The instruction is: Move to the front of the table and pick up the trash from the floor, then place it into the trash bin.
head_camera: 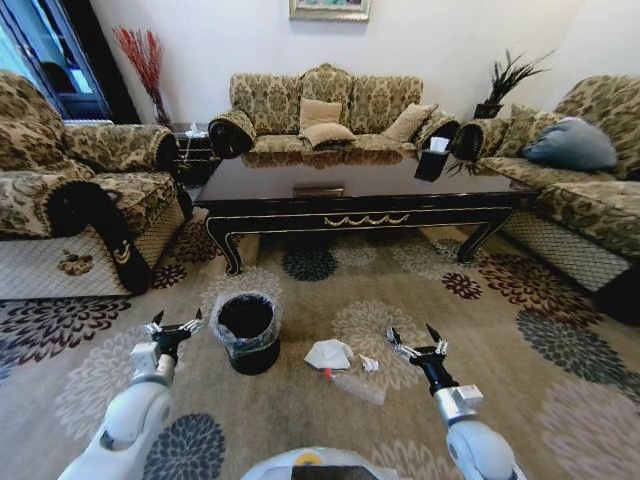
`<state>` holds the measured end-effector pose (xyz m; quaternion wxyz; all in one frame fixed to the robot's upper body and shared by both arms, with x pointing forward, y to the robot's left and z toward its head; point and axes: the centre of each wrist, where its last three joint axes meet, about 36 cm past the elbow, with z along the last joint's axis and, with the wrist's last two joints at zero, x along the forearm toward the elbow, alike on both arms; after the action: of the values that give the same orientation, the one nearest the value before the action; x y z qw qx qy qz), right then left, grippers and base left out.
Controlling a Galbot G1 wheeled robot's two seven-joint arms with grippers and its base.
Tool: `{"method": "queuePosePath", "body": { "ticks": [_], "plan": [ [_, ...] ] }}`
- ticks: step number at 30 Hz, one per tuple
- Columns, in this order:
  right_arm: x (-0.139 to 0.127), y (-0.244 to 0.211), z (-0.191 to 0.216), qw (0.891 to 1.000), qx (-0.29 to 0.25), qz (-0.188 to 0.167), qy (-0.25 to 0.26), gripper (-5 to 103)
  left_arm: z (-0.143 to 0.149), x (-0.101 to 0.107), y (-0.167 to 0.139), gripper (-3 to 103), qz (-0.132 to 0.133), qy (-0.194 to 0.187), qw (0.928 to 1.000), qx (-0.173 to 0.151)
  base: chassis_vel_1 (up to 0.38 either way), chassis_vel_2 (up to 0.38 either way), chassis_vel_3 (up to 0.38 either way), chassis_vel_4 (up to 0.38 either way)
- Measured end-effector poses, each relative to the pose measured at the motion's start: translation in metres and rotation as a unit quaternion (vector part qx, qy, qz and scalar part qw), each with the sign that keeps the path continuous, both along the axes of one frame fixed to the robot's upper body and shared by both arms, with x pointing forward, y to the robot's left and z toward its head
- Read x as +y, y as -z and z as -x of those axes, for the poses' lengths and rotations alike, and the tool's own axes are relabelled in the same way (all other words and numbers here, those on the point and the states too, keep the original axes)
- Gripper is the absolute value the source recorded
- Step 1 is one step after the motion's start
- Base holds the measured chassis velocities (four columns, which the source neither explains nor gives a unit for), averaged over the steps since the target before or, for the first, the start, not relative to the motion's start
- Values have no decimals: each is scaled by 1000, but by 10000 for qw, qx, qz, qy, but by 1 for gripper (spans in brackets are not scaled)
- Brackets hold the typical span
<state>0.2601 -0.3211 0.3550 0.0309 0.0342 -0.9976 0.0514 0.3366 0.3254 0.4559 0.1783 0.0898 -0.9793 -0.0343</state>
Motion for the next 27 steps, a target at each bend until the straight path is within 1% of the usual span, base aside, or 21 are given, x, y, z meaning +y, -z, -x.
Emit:
{"method": "queuePosePath", "body": {
  "ticks": [2, 4, 5, 9, 10, 11, 14, 17, 19, 21, 23, 26, 27],
  "plan": [
    [0, 2, 1, 10000, 14, 14, -5, 100, -9, -1, -13, 100, 177, 15, 9989, 424, 0, 0, 0, 0],
    [1, 4, 0, 10000, 30, 10, -33, 100, -19, 2, -26, 100, 374, 33, 9969, 699, 0, 0, 0, 0],
    [1, 4, 0, 10000, 30, 10, -33, 100, -19, 2, -26, 100, 374, 33, 9969, 699, 0, 0, 0, 0],
    [5, 6, -3, 9999, 39, -4, -116, 100, -39, 14, -44, 100, 711, -48, 9917, 1070, 0, 0, 0, 0],
    [5, 6, -4, 9999, 34, -3, -131, 100, -42, 16, -45, 100, 768, -79, 9910, 1095, 0, 0, 0, 0],
    [5, 6, -4, 9999, 34, -3, -131, 100, -42, 16, -45, 100, 768, -79, 9910, 1095, 0, 0, 0, 0],
    [5, 8, -1, 9999, 81, -12, -116, 100, -58, 21, -44, 100, 1126, -174, 9848, 1310, 0, 0, 0, 0],
    [5, 9, 1, 9999, 98, -18, -98, 100, -65, 22, -40, 100, 1206, -190, 9828, 1388, 0, 0, 0, 0],
    [5, 9, 3, 9999, 109, -23, -86, 100, -76, 22, -33, 100, 1339, -190, 9798, 1474, 0, 0, 0, 0],
    [6, 8, 3, 9999, 96, -22, -82, 100, -86, 18, -26, 100, 1448, -125, 9772, 1550, 0, 0, 0, 0],
    [6, 8, 3, 9999, 90, -21, -81, 100, -88, 16, -24, 100, 1479, -102, 9764, 1570, 0, 0, 0, 0],
    [4, 6, 4, 10000, 79, -7, -54, 100, -99, 9, -11, 100, 1602, -60, 9720, 1717, 0, 0, 0, 0],
    [4, 6, 4, 10000, 79, -7, -54, 100, -99, 9, -11, 100, 1602, -60, 9720, 1717, 0, 0, 0, 0]
  ]
}}
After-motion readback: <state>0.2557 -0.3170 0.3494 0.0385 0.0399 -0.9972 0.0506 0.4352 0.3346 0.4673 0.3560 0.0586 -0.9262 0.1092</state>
